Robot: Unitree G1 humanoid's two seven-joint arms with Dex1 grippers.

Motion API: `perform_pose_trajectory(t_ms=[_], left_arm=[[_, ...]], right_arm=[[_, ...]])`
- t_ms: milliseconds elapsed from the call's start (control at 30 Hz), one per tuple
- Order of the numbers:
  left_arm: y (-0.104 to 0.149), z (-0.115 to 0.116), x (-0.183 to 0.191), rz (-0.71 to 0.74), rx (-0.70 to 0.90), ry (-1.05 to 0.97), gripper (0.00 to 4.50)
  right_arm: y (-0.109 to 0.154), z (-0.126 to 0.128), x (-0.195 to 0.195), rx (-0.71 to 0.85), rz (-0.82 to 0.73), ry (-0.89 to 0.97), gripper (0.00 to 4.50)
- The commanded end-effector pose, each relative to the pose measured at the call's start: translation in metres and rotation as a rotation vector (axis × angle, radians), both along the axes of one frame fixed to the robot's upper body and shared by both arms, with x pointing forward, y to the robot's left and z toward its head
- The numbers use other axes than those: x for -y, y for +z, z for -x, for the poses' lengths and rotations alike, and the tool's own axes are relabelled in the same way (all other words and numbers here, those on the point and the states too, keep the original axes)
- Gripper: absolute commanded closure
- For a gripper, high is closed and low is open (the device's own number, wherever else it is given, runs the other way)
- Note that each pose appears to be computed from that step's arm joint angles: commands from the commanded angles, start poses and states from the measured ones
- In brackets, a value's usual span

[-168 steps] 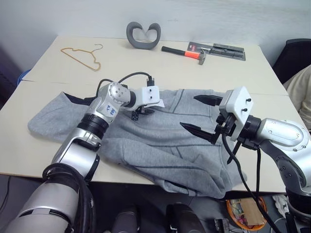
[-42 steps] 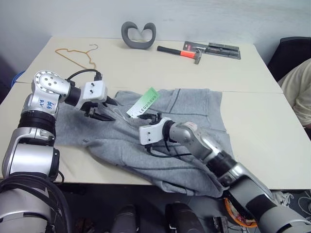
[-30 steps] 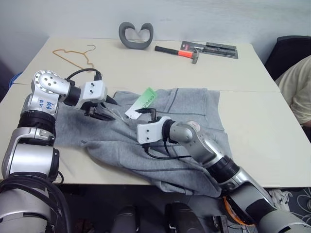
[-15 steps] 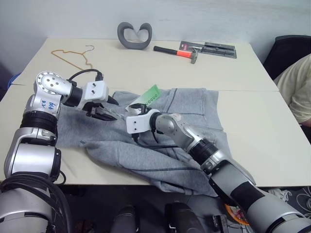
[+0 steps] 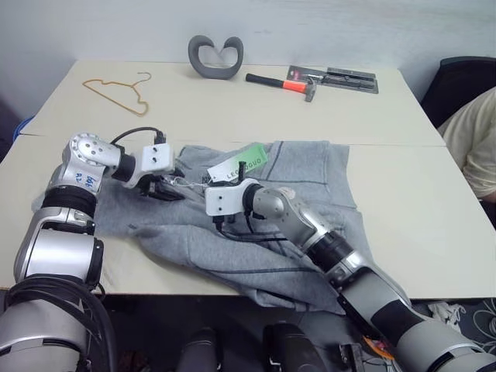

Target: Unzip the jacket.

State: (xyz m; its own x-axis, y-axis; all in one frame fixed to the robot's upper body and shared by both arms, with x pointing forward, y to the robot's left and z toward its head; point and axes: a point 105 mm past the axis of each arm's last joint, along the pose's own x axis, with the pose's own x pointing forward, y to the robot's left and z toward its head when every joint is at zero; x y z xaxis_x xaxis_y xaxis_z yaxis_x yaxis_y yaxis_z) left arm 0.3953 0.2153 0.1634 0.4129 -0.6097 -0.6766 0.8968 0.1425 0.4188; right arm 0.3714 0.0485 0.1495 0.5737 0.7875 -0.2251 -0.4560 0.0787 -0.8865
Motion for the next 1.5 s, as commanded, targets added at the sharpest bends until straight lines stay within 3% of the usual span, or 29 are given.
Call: perform_pose_trajectory(t_ms=[33,233,467,700,900,1000,1167,1267,1500], left_arm=[[-0.003,-0.002,-0.008,-0.02,0.006,0.043,1.35],[-0.022,-0.005,-0.008,0.006,-0.013,0.103,1.35],[-0.053,-0.002,-0.006,0.025,-0.042,0.155,1.35],[-0.059,0.0,-0.009,0.063,-0.048,0.183,1.35],[-0.057,0.0,-0.012,0.059,-0.04,0.191,1.35],[-0.053,-0.002,-0.011,0.065,-0.029,0.192,1.35],[-0.047,-0.005,-0.006,0.082,-0.018,0.175,1.35],[-0.041,-0.005,-0.001,0.11,-0.02,0.157,1.35],[-0.029,-0.007,0.006,0.131,0.001,0.116,1.35]], right_arm=[[0.02,0.005,0.005,0.024,-0.045,0.001,4.4],[0.045,0.007,0.021,0.146,-0.062,-0.035,4.4],[0.054,0.003,0.064,0.083,-0.211,-0.194,4.4],[0.055,0.006,0.118,0.039,-0.317,-0.366,4.4],[0.046,0.021,0.097,0.006,-0.264,-0.228,4.4],[0.039,0.026,0.074,-0.027,-0.247,-0.161,3.79],[0.024,0.016,0.039,0.027,-0.117,-0.1,2.15],[0.015,0.005,0.028,0.1,-0.031,-0.089,2.15],[0.012,-0.019,0.018,0.174,-0.005,-0.11,2.15]])
